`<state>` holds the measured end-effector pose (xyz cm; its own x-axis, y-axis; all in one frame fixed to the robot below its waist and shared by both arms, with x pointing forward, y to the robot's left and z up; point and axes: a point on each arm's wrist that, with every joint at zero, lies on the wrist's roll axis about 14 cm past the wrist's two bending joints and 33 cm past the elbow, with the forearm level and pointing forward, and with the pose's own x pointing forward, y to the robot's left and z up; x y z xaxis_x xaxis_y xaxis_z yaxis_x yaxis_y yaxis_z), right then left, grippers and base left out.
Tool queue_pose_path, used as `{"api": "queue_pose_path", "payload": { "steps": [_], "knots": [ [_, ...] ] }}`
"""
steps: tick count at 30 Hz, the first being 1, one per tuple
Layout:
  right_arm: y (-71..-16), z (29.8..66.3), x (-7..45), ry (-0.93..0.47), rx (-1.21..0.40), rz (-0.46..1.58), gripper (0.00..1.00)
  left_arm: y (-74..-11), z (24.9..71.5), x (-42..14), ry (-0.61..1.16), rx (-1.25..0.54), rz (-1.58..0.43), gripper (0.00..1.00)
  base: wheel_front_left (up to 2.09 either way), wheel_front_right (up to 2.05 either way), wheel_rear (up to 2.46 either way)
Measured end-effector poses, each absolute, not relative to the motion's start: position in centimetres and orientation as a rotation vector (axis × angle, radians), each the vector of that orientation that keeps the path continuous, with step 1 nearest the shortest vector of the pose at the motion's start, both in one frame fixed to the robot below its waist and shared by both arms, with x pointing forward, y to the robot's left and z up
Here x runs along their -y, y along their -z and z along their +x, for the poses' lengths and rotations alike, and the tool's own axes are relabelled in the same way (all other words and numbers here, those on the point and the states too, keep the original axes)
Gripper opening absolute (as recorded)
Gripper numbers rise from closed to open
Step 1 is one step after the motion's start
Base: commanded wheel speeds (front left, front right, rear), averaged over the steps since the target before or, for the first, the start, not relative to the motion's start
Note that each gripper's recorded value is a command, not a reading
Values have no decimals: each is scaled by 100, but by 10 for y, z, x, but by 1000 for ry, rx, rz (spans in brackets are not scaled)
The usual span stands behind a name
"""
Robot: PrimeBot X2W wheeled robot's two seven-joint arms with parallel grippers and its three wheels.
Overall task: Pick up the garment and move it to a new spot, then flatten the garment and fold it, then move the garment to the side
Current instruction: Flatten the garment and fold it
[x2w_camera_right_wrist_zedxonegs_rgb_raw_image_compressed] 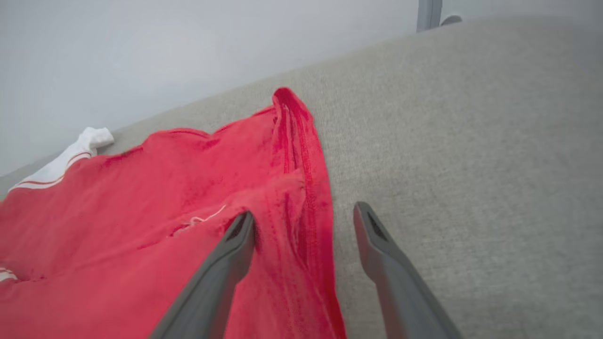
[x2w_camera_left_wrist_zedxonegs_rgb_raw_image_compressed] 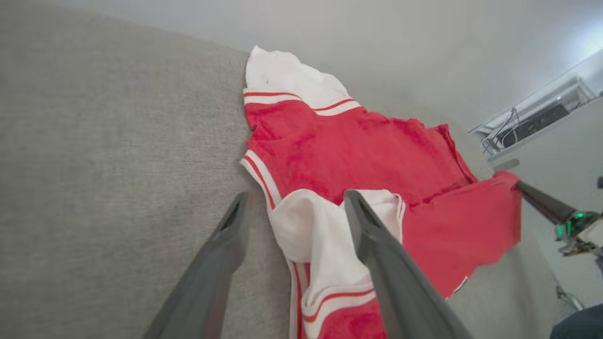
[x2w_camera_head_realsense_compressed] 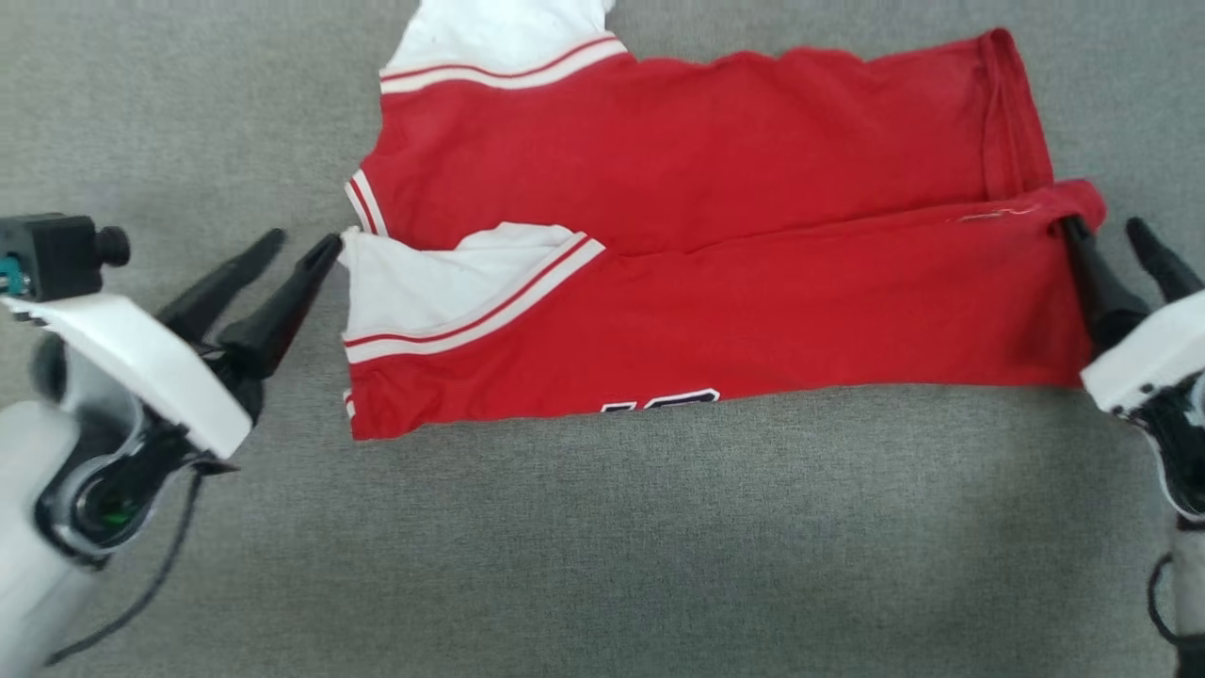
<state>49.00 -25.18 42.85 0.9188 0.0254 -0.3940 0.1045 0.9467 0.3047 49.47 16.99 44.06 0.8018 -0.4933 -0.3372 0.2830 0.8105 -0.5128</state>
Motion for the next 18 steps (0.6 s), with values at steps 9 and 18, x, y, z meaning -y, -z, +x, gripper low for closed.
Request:
{"api": "queue_pose_path", "payload": {
  "steps": [9,18],
  "knots": [
    [-459,474,257,34,-331,301,100,-459,459,-175,542,-545,-272,100,0,0,0],
    [-469,464,258,43,-306,293,100,-399,418,-171,573,-898,-241,100,0,0,0]
  ]
}}
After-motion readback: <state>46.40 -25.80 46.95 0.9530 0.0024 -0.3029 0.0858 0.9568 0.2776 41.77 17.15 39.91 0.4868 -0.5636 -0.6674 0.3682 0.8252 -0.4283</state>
